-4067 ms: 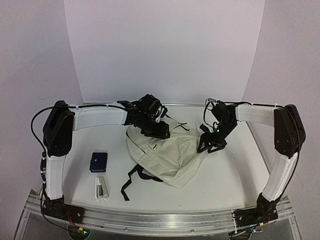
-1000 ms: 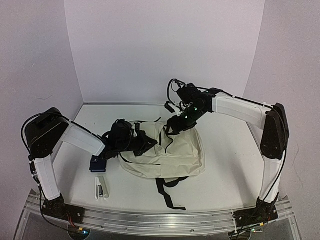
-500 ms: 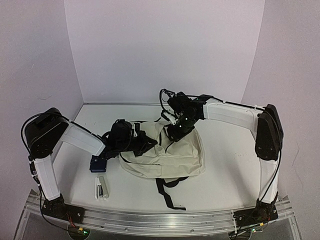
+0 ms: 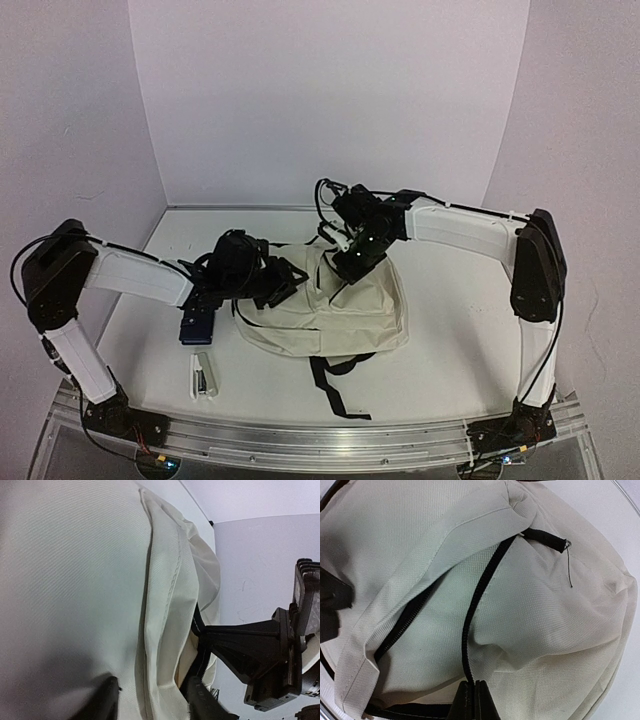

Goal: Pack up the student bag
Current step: Pick up the stationery from the center of the board.

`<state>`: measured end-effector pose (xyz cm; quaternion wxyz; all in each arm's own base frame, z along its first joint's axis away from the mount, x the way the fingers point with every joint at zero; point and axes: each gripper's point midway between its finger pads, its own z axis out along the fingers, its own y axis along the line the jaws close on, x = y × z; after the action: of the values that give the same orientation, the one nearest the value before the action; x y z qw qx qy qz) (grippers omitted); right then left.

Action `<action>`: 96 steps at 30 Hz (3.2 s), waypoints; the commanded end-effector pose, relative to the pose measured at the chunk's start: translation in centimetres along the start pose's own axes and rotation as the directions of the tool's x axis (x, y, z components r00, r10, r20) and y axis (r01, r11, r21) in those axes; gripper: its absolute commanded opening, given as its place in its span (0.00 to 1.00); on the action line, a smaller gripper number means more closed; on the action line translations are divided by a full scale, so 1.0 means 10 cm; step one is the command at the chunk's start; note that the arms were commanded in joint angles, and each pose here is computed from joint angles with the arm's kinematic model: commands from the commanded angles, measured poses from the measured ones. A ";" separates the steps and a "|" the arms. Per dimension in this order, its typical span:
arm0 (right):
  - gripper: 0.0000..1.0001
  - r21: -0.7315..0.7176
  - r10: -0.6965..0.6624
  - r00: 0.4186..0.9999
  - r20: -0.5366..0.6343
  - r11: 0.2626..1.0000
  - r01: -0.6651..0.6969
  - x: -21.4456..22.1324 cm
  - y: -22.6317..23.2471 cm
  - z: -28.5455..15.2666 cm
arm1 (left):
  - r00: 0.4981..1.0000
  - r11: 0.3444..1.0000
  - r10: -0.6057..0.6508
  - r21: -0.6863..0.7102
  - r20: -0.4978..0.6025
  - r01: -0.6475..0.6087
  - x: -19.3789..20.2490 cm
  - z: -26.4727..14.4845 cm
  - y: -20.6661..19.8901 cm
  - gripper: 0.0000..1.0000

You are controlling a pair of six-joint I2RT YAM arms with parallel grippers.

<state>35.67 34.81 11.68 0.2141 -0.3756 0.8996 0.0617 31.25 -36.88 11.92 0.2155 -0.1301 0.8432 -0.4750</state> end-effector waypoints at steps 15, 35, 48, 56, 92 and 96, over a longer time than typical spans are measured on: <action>0.00 -0.035 0.029 0.998 0.064 0.999 -0.027 -0.21 -0.05 -0.21 | 0.972 0.522 -0.046 -0.824 0.229 0.219 1.08 -1.97 1.56 0.76; 0.00 -0.051 0.024 0.998 0.052 0.998 -0.022 -0.17 -0.02 -0.18 | 0.922 0.470 -0.045 -0.807 0.383 0.358 0.97 -2.67 1.91 0.66; 0.00 -0.066 0.036 0.998 0.049 0.997 -0.033 -0.19 0.00 -0.16 | 0.956 0.677 -0.051 -0.694 0.290 0.246 0.90 -2.05 1.80 0.77; 0.00 -0.064 0.034 0.998 0.044 0.997 -0.031 -0.17 0.00 -0.18 | 0.973 0.742 -0.033 -0.647 0.228 0.177 0.79 -1.74 1.72 0.72; 0.00 -0.277 0.242 0.965 0.102 0.938 -0.206 -0.46 -0.07 -0.52 | 0.878 0.887 0.411 -0.329 0.244 -0.324 -0.28 -0.90 -0.75 0.28; 0.00 -0.324 0.261 0.958 0.120 0.922 -0.211 -0.53 -0.02 -0.62 | 0.848 0.885 0.451 -0.266 0.278 -0.383 -0.41 -0.64 -1.05 0.28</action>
<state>36.50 35.64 14.99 0.1801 -0.3010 0.9126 0.2101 28.80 -31.52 19.85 0.3775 -0.0874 0.8910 -0.2364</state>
